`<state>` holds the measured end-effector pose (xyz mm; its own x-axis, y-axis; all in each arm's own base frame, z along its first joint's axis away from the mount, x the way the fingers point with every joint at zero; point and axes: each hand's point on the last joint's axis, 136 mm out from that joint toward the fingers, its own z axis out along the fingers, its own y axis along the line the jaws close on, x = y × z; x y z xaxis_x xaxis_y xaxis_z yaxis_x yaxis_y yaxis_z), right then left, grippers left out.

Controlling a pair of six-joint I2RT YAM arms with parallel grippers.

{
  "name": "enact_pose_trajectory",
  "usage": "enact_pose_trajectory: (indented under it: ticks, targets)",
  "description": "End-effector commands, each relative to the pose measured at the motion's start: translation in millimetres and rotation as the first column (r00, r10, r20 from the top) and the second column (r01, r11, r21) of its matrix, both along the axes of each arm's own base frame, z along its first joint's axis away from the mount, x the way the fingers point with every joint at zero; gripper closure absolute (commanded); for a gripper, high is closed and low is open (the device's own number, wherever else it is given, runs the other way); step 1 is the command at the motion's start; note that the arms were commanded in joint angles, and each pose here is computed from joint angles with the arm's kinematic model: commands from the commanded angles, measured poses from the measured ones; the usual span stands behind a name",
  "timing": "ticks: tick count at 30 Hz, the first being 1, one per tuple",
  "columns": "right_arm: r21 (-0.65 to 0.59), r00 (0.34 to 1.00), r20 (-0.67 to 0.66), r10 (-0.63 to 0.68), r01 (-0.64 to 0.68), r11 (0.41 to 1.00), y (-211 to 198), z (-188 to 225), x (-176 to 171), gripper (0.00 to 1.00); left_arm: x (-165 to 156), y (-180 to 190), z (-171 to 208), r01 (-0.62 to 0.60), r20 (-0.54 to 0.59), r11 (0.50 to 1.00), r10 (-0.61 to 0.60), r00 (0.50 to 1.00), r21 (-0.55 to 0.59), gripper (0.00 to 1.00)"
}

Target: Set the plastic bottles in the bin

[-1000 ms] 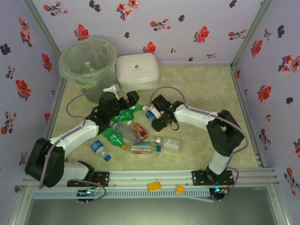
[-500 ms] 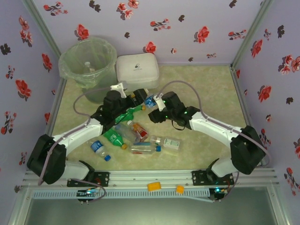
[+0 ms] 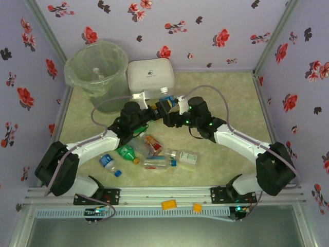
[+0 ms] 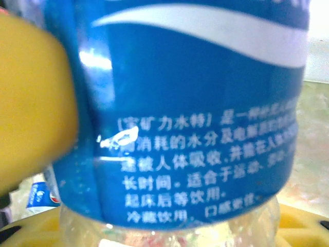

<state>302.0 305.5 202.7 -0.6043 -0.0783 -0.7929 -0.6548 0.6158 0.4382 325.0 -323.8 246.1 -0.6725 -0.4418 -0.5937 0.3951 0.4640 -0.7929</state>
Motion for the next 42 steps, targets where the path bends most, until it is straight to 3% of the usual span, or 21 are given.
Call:
enact_pose_trajectory:
  ticks: [1,5,10,16,19,23,26,33,42]
  targets:
    - [0.1,0.999,0.025,0.029,-0.031,0.994,6,24,-3,0.43,-2,-15,18,0.058,0.047,0.998,-0.056,0.997,-0.04,0.12]
    - [0.102,0.999,0.022,0.035,-0.038,0.994,7,24,-4,0.43,-2,-18,19,0.07,0.054,0.997,-0.068,0.996,-0.041,0.17]
    - [0.092,0.999,0.009,0.037,-0.038,0.995,7,19,-4,0.43,-3,-18,22,0.073,0.078,0.997,-0.07,0.994,-0.03,0.33]
    - [0.095,0.999,0.005,0.039,-0.039,0.995,7,20,-4,0.41,-1,-19,22,0.074,0.086,0.997,-0.072,0.994,-0.024,0.45]
    - [0.095,0.999,0.006,0.037,-0.038,0.995,7,21,-4,0.36,-1,-18,25,0.074,0.097,0.997,-0.072,0.993,-0.018,0.51]
    - [0.093,1.0,0.009,0.03,-0.031,0.995,5,22,-5,0.21,5,-11,35,0.057,0.125,0.998,-0.057,0.991,0.002,0.66]
    - [0.094,0.999,0.02,0.025,-0.026,0.995,1,25,-7,0.12,15,2,50,0.024,0.151,1.0,-0.026,0.988,0.015,0.68]
    - [0.069,0.999,0.04,-0.016,0.014,0.998,-15,27,-13,0.08,42,49,105,-0.069,0.26,0.99,0.035,0.965,0.122,0.72]
    - [-0.019,0.994,0.015,-0.113,0.113,0.993,-37,9,-10,0.0,75,141,159,-0.28,0.381,0.893,0.136,0.915,0.352,0.71]
